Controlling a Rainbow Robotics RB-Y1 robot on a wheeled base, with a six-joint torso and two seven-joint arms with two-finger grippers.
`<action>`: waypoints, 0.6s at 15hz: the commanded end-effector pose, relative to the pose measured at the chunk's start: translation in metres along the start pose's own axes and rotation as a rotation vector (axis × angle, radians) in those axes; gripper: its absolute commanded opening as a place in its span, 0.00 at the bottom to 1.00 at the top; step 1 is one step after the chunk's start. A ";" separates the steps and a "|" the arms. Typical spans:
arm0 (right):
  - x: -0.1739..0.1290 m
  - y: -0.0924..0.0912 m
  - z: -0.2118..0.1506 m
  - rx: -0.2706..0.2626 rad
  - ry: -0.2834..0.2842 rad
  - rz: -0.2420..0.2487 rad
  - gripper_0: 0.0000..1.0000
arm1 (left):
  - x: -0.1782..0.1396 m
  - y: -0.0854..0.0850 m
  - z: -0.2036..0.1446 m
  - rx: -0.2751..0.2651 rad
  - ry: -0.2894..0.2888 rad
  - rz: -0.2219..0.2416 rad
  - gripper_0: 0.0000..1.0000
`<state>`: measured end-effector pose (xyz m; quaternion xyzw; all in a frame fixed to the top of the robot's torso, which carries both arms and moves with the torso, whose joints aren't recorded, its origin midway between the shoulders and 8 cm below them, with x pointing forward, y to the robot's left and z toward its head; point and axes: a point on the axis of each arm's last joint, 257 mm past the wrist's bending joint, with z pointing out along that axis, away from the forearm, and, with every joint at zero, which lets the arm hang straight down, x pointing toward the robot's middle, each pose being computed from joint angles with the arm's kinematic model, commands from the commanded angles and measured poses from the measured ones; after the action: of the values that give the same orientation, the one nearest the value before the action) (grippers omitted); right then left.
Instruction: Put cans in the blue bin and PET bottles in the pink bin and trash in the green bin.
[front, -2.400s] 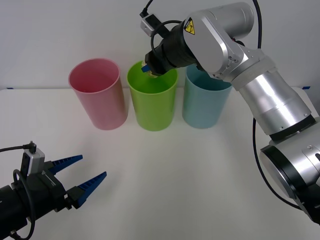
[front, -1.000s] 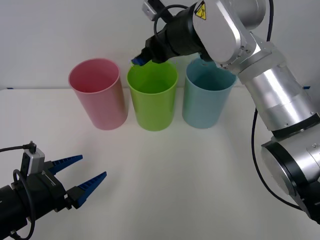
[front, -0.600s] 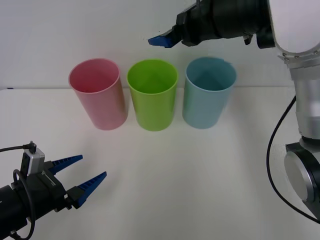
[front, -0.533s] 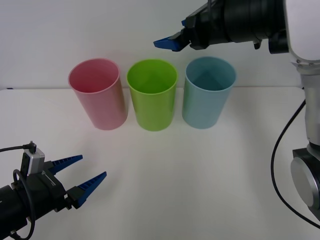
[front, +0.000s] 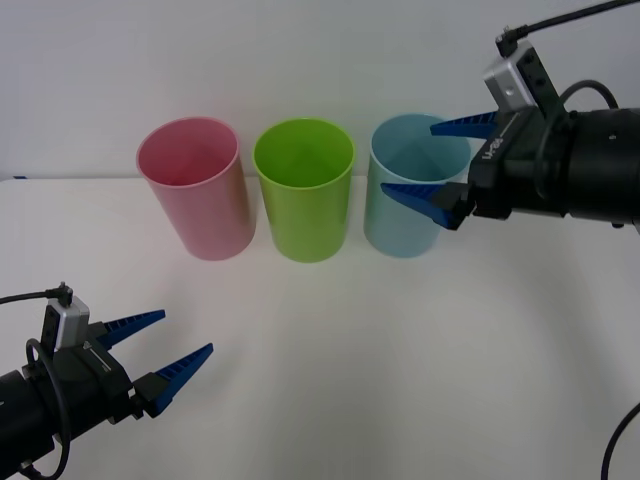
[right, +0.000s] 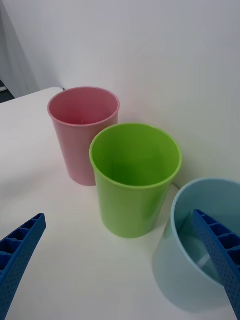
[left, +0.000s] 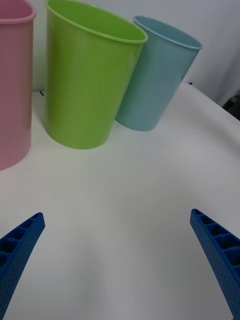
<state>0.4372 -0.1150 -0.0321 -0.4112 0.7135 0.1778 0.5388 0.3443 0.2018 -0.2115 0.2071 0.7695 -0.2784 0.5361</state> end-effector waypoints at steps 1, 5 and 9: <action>0.036 0.019 -0.011 -0.006 0.023 0.013 1.00 | 0.000 0.000 0.000 0.000 0.000 0.000 1.00; 0.104 0.038 -0.021 -0.018 0.067 0.007 1.00 | 0.000 0.000 0.000 0.000 0.000 0.000 1.00; 0.146 0.047 -0.030 -0.004 0.086 -0.005 1.00 | 0.000 0.000 0.000 0.000 0.000 0.000 1.00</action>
<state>0.3724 -0.1635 -0.1579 -0.4215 0.7346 0.1574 0.5080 0.3443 0.2018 -0.2115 0.2071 0.7695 -0.2784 0.5361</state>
